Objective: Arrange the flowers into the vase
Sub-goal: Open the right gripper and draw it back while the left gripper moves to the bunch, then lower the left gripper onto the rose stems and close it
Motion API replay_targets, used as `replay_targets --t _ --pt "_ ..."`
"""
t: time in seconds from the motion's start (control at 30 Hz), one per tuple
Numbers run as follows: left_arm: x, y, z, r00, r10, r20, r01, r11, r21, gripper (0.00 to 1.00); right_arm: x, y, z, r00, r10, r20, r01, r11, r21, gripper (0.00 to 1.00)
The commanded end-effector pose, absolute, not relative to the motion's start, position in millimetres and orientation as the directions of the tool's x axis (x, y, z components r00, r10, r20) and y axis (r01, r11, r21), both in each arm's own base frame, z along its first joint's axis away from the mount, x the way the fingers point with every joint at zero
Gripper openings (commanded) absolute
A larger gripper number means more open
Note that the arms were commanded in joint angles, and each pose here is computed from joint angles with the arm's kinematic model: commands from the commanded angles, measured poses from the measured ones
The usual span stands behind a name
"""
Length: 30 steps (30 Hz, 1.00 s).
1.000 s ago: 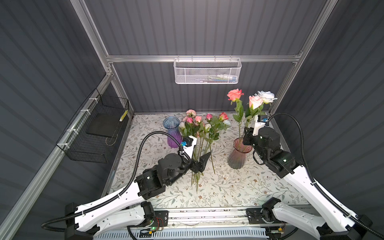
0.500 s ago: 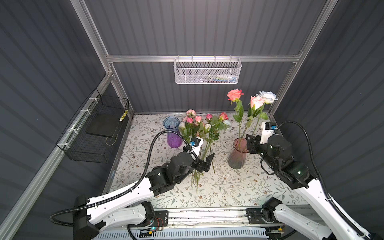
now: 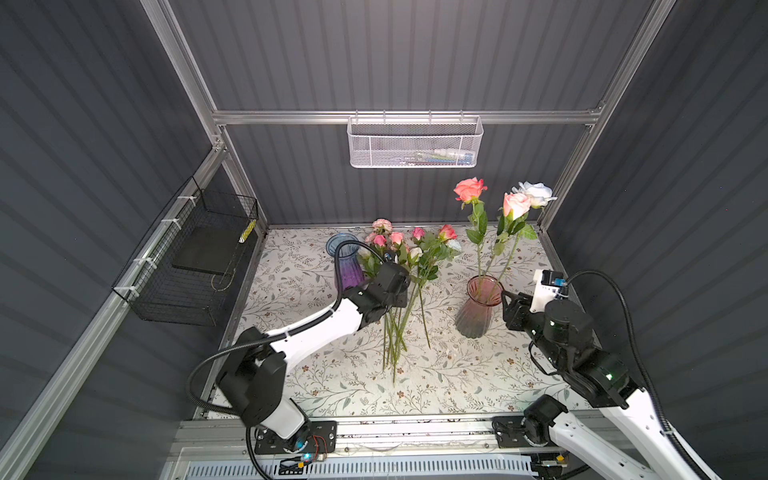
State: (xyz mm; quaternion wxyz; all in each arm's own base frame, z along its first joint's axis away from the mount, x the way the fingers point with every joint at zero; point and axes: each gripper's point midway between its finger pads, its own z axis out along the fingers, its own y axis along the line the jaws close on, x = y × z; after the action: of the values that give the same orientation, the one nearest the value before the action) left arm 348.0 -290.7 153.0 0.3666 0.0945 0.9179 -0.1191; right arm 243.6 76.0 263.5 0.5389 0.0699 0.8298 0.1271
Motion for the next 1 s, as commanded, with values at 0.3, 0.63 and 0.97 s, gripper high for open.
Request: replay_targets --t 0.3,0.63,0.97 --pt "384 -348 96 -0.785 0.404 -0.470 0.449 0.893 0.017 0.44 243 68 232 -0.402 0.344 -0.848 0.050 0.933 0.355 0.43" --pt "397 -347 65 -0.800 0.452 -0.394 0.448 0.888 0.109 0.33 245 67 226 -0.406 0.328 -0.853 0.049 0.940 0.338 0.43" --pt "394 -341 43 -0.820 0.459 -0.342 0.439 0.888 0.138 0.16 245 66 225 -0.407 0.331 -0.851 0.052 0.939 0.340 0.45"
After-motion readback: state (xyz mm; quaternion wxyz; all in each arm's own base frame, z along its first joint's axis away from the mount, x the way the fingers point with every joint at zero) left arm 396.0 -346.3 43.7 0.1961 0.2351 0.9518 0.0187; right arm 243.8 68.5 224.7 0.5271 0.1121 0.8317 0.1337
